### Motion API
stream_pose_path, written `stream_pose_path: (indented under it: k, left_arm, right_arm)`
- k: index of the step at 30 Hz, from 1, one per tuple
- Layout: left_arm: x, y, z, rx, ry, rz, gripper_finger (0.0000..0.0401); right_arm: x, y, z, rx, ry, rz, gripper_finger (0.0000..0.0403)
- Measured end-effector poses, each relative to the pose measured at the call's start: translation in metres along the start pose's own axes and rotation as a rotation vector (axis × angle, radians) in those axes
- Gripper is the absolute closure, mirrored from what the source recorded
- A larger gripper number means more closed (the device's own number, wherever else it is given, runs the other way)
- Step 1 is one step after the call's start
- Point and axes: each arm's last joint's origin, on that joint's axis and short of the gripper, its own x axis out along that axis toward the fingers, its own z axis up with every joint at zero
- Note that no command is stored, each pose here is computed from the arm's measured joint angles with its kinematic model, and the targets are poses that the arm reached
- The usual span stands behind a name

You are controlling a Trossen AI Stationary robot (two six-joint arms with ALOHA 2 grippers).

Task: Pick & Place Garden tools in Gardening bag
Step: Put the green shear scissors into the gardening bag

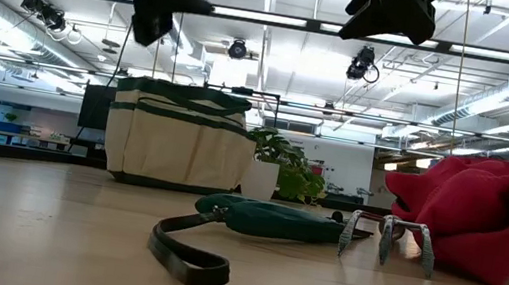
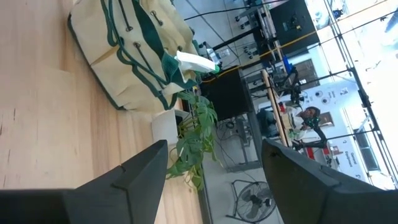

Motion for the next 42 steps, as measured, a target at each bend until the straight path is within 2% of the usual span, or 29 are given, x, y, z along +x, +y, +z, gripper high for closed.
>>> stream_pose_path:
  k: [6,11,18,25,34,39,42]
  left_arm:
    - [0.021,0.001,-0.021,-0.078,0.116,0.017,0.0266]
    - [0.037,-0.003,-0.037,-0.135,0.179,-0.030,0.0266]
    - [0.063,-0.023,-0.041,-0.112,0.249,-0.064,0.0266]
    - [0.093,-0.029,-0.050,-0.092,0.432,0.080,0.0266]
    - [0.133,-0.037,-0.051,-0.109,0.484,0.130,0.0266]
    - [0.143,-0.034,-0.058,-0.120,0.556,0.229,0.0266]
    - [0.151,-0.032,-0.061,-0.122,0.565,0.248,0.0266]
  right_arm:
    - [0.000,0.000,0.000,0.000,0.000,0.000,0.0142]
    - [0.000,0.000,0.000,-0.001,0.000,0.000,0.0142]
    - [0.000,0.000,0.000,-0.001,0.000,0.001,0.0142]
    - [0.000,0.000,0.000,-0.002,0.000,0.001,0.0142]
    - [0.000,0.000,-0.001,-0.016,0.003,0.001,0.0142]
    - [0.000,0.000,-0.001,-0.021,0.004,0.001,0.0142]
    - [0.000,0.000,-0.001,-0.021,0.005,0.000,0.0142]
